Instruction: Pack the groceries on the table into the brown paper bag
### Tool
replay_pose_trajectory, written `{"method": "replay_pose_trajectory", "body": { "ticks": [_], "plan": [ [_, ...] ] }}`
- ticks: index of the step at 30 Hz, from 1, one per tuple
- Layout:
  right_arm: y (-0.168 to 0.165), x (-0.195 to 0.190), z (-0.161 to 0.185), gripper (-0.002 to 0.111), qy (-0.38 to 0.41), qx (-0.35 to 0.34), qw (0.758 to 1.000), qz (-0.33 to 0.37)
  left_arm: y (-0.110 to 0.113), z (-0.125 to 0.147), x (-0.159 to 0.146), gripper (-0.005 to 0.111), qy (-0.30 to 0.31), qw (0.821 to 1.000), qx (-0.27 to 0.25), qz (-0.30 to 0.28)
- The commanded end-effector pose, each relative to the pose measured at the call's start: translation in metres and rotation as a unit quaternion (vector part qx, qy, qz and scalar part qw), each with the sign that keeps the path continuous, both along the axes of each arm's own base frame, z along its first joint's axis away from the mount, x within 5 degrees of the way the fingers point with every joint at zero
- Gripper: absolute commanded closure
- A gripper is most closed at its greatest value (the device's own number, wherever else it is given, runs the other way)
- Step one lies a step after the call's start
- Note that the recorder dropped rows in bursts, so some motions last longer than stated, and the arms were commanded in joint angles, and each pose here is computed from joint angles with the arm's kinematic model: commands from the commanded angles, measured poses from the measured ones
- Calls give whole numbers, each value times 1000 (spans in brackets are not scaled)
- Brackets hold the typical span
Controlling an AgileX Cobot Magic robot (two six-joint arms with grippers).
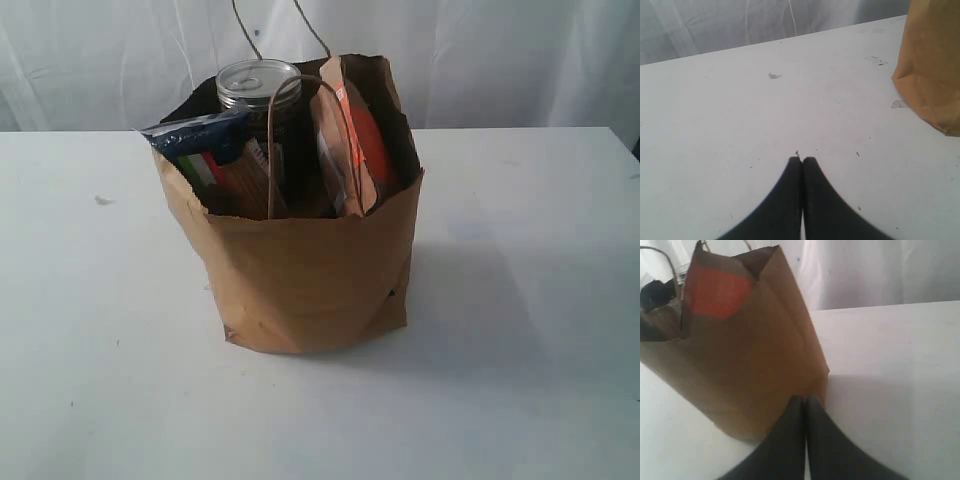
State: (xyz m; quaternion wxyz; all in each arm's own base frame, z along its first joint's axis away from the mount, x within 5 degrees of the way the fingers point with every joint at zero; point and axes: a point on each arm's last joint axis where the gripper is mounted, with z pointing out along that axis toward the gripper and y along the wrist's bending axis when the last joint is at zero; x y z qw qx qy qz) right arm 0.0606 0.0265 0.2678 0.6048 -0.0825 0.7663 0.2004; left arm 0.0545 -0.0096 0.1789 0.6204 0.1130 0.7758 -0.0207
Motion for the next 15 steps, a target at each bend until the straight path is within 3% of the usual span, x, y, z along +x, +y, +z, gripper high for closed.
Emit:
{"method": "replay_pose_trajectory", "body": {
  "ticks": [1,15],
  "plan": [
    [-8,-4,-9,108,-24,-7,999,-44,0,-1,0,107,-2,1000,-1,2],
    [-23,-9,-62,108,-10,-14,987,-163,0,-1,0,107,-2,1000,-1,2]
  ]
}}
